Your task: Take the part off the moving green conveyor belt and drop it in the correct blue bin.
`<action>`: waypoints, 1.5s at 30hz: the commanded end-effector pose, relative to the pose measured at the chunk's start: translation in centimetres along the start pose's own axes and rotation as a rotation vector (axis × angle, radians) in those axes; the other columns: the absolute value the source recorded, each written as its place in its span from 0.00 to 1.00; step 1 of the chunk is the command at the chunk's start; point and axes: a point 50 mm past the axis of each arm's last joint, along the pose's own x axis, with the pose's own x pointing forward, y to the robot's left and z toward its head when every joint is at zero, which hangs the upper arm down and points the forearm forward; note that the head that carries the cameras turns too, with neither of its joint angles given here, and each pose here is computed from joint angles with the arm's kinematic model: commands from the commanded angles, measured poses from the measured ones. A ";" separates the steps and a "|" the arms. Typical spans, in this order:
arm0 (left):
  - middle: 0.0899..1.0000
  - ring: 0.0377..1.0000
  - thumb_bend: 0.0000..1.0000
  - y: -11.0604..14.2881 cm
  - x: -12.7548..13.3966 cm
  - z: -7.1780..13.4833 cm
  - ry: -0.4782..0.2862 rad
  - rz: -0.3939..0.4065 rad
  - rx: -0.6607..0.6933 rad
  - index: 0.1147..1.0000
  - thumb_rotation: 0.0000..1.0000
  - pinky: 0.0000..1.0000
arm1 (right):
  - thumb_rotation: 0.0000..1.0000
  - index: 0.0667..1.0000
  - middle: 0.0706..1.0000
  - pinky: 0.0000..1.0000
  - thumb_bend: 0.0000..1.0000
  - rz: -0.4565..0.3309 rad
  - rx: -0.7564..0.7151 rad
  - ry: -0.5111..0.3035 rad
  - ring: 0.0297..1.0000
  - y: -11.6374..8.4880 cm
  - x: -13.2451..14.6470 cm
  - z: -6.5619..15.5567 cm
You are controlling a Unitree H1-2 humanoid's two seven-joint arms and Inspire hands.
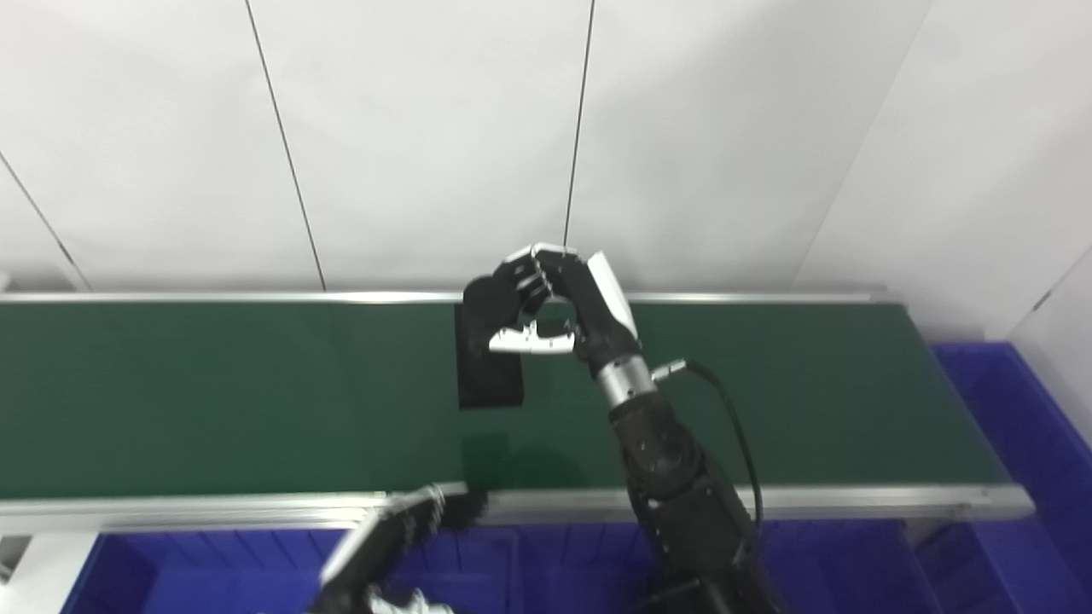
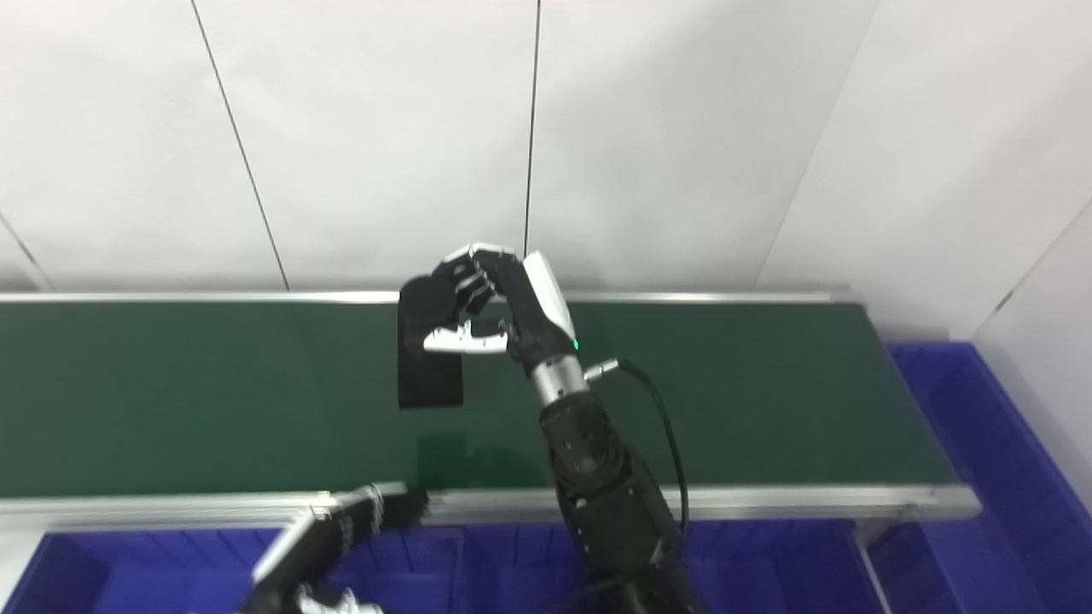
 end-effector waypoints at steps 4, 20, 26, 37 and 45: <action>0.76 0.76 0.92 1.2 0.5 1.9 -0.052 0.003 -0.015 0.73 0.00 0.74 | 0.00 0.48 0.45 0.28 0.52 -0.092 0.009 -0.039 0.37 -2.7 -0.8 2.0; 0.74 0.74 0.91 2.2 0.2 5.6 -0.071 0.021 -0.030 0.73 0.00 0.72 | 0.00 0.46 0.43 0.35 0.52 -0.264 -0.043 0.067 0.41 -9.0 -12.6 2.0; 0.73 0.74 0.90 3.3 -0.2 5.8 -0.069 0.022 -0.044 0.70 0.00 0.72 | 0.00 0.45 0.45 0.36 0.52 -0.347 -0.088 0.150 0.42 -10.0 -17.6 1.2; 0.73 0.74 0.92 5.8 -1.3 5.0 -0.019 0.051 -0.078 0.73 0.00 0.72 | 0.00 0.48 0.45 0.33 0.52 -0.518 -0.152 0.292 0.39 -11.8 -25.1 -0.1; 0.74 0.75 0.93 7.2 -1.8 4.0 0.033 0.070 -0.081 0.73 0.00 0.72 | 0.00 0.49 0.44 0.33 0.52 -0.640 -0.182 0.426 0.39 -12.8 -29.8 -2.2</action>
